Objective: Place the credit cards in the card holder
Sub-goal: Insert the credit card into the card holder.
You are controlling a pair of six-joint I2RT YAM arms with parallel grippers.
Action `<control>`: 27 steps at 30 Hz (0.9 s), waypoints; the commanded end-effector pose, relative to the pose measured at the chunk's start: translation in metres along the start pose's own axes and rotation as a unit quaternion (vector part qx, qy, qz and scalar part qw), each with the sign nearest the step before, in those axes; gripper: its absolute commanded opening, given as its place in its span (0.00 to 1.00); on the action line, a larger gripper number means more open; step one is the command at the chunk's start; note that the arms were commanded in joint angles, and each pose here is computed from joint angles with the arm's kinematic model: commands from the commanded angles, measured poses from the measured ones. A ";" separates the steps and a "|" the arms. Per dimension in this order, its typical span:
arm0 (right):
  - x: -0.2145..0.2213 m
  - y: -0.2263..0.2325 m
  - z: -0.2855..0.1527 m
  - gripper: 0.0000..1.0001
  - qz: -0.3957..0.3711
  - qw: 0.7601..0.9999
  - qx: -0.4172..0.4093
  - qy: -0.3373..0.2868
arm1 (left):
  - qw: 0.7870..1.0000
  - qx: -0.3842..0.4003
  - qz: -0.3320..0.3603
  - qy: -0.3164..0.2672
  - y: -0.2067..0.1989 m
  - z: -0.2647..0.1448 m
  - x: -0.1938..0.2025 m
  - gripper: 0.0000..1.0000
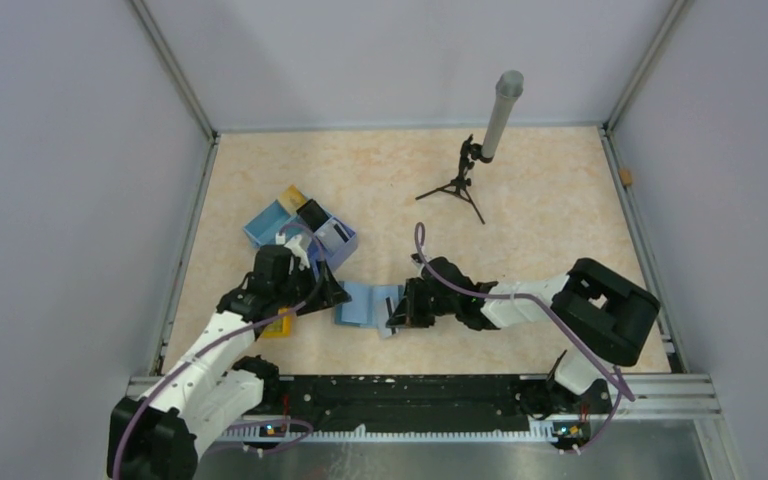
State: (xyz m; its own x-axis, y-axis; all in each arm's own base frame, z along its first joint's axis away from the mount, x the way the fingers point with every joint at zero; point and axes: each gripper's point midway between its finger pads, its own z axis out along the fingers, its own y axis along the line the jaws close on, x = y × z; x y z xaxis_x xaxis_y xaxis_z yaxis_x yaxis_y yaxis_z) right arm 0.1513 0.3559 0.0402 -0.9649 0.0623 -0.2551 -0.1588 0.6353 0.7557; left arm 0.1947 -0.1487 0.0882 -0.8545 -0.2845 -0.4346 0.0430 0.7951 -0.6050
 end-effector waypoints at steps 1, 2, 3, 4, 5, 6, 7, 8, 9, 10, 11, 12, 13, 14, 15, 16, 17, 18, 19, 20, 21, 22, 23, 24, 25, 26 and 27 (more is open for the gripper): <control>-0.009 0.016 0.005 0.00 0.008 0.999 -0.034 -0.022 | 1.000 0.011 0.013 0.005 -0.005 0.010 -0.001 0.69; -0.009 0.018 0.006 0.00 0.007 0.999 -0.038 -0.020 | 1.000 0.004 0.013 0.007 -0.003 0.013 0.000 0.68; -0.008 0.018 0.007 0.00 0.007 0.999 -0.043 -0.019 | 1.000 -0.005 0.014 0.007 -0.001 0.014 -0.001 0.67; -0.008 0.019 0.007 0.00 0.009 0.999 -0.048 -0.019 | 1.000 -0.016 0.015 0.006 0.002 0.015 -0.001 0.65; -0.008 0.021 0.007 0.00 0.010 0.998 -0.054 -0.020 | 0.999 -0.027 0.017 0.003 0.006 0.016 -0.003 0.63; -0.008 0.022 0.007 0.00 0.011 0.998 -0.058 -0.021 | 0.999 -0.036 0.018 0.002 0.009 0.016 -0.003 0.63; -0.009 0.022 0.007 0.00 0.011 0.998 -0.057 -0.022 | 0.999 -0.042 0.020 0.000 0.011 0.017 -0.003 0.63; -0.008 0.020 0.008 0.00 0.011 0.998 -0.055 -0.021 | 0.999 -0.041 0.020 0.000 0.011 0.018 -0.004 0.63; -0.008 0.020 0.009 0.00 0.010 0.998 -0.055 -0.021 | 0.999 -0.038 0.018 0.004 0.010 0.020 -0.002 0.63; -0.008 0.019 0.010 0.00 0.009 0.998 -0.056 -0.020 | 0.999 -0.036 0.017 0.009 0.010 0.023 0.000 0.63; -0.008 0.019 0.011 0.00 0.010 0.998 -0.058 -0.020 | 0.999 -0.036 0.015 0.014 0.010 0.025 0.001 0.63; -0.008 0.018 0.012 0.00 0.011 0.998 -0.056 -0.018 | 0.999 -0.036 0.016 0.019 0.010 0.027 0.003 0.63; -0.008 0.018 0.013 0.00 0.011 0.998 -0.057 -0.018 | 0.999 -0.038 0.017 0.022 0.011 0.028 0.004 0.62; -0.008 0.017 0.014 0.00 0.011 0.998 -0.055 -0.017 | 0.999 -0.038 0.017 0.024 0.011 0.029 0.004 0.61; -0.009 0.016 0.014 0.00 0.011 0.998 -0.053 -0.019 | 0.999 -0.038 0.019 0.024 0.011 0.030 0.004 0.59; -0.009 0.016 0.014 0.00 0.011 0.998 -0.052 -0.019 | 0.999 -0.039 0.019 0.024 0.011 0.031 0.004 0.57; -0.010 0.014 0.015 0.00 0.012 0.999 -0.049 -0.021 | 0.999 -0.040 0.020 0.023 0.012 0.031 0.004 0.56; -0.010 0.014 0.015 0.00 0.011 0.999 -0.048 -0.021 | 0.999 -0.040 0.022 0.022 0.012 0.032 0.003 0.55; -0.010 0.013 0.015 0.00 0.011 0.999 -0.048 -0.021 | 0.999 -0.040 0.021 0.023 0.012 0.033 0.004 0.53; -0.010 0.013 0.016 0.00 0.011 0.999 -0.049 -0.020 | 0.999 -0.041 0.020 0.024 0.013 0.034 0.004 0.52; -0.010 0.013 0.017 0.00 0.011 0.998 -0.052 -0.019 | 0.999 -0.042 0.020 0.026 0.014 0.036 0.005 0.51; -0.010 0.014 0.018 0.00 0.011 0.998 -0.055 -0.018 | 0.998 -0.045 0.019 0.029 0.016 0.037 0.007 0.49; -0.011 0.014 0.018 0.00 0.011 0.998 -0.058 -0.018 | 0.998 -0.049 0.018 0.032 0.018 0.039 0.008 0.48; -0.012 0.015 0.019 0.00 0.010 0.998 -0.061 -0.018 | 0.998 -0.053 0.018 0.035 0.020 0.040 0.009 0.47; -0.012 0.016 0.020 0.00 0.009 0.998 -0.062 -0.017 | 0.998 -0.056 0.019 0.037 0.022 0.041 0.010 0.47; -0.013 0.016 0.021 0.00 0.008 0.998 -0.062 -0.018 | 0.997 -0.059 0.020 0.039 0.024 0.041 0.011 0.46; -0.013 0.015 0.022 0.00 0.007 0.998 -0.062 -0.018 | 0.997 -0.062 0.020 0.039 0.025 0.042 0.011 0.46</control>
State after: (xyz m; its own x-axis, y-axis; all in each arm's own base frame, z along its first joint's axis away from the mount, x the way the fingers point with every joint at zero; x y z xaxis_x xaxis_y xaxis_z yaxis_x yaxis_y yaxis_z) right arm 0.1587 0.3728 0.0341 -0.9662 0.0940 -0.2402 -0.1446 0.5738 0.8061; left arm 0.2005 -0.1549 0.0425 -0.9035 -0.2227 -0.3662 -0.0027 0.8574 -0.5147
